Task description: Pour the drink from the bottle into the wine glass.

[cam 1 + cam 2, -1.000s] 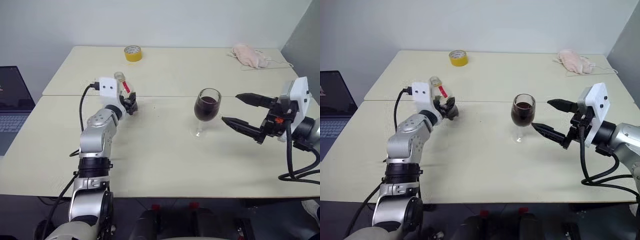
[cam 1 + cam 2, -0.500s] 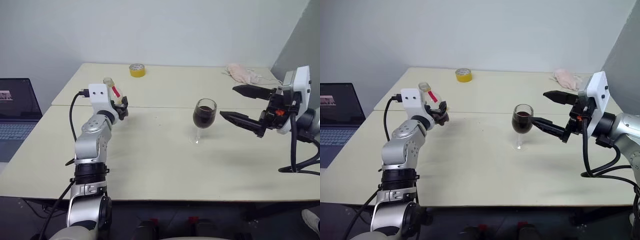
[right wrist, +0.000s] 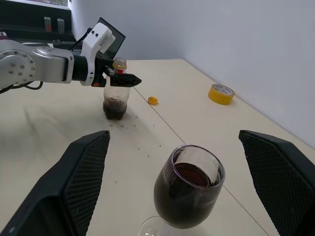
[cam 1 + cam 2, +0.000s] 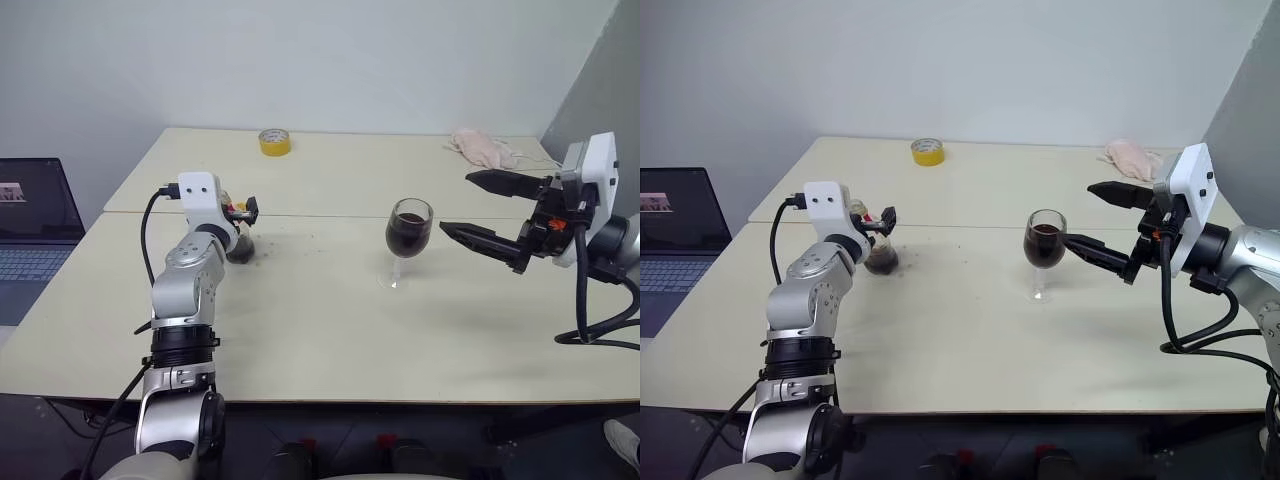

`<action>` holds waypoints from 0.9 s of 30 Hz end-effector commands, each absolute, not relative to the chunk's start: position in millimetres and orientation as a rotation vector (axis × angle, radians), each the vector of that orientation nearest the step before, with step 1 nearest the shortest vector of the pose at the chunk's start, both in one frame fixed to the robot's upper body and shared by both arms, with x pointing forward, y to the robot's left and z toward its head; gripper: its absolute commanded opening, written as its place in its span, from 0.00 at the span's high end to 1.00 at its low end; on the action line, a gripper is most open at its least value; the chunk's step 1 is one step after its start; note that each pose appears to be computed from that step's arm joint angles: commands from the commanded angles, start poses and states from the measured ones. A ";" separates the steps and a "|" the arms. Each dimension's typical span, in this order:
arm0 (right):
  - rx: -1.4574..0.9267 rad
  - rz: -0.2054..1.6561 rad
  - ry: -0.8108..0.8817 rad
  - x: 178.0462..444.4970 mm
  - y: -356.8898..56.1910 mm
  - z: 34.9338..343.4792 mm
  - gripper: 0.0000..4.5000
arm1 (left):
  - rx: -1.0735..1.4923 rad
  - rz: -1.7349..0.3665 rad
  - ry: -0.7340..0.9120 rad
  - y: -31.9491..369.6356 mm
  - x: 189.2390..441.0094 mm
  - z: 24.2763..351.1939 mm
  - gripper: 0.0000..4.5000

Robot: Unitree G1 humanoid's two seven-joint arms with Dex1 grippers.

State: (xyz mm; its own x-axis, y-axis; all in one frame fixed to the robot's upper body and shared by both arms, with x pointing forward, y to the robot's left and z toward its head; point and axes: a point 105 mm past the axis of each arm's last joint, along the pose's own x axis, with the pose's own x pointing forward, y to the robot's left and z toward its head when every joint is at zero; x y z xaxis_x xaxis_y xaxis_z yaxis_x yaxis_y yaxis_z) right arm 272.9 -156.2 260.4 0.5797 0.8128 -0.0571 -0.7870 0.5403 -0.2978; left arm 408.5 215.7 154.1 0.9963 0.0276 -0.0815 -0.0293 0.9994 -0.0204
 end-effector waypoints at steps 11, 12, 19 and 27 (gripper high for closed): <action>-0.344 0.970 -0.145 270.3 -152.7 272.8 0.00 | 0.025 -0.002 -0.074 217.0 400.6 206.9 0.00; -0.344 0.971 -0.145 270.3 -152.6 272.8 0.00 | 0.028 -0.003 -0.079 217.1 399.7 209.0 0.00; -0.344 0.981 -0.145 272.8 -152.3 272.3 0.00 | 0.033 -0.020 -0.108 213.5 396.7 222.9 0.00; -0.342 0.987 -0.149 275.5 -152.8 271.5 0.00 | 0.036 -0.096 -0.149 200.1 392.6 234.9 0.00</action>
State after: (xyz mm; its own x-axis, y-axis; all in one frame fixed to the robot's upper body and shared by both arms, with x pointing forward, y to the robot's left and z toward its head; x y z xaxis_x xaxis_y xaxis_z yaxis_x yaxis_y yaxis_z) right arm 277.3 -155.1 260.6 0.5564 0.8286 -0.0612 -0.8015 0.5159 -0.3026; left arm 396.6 206.2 207.0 0.9961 -0.0658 0.0596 0.0651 0.9978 0.0143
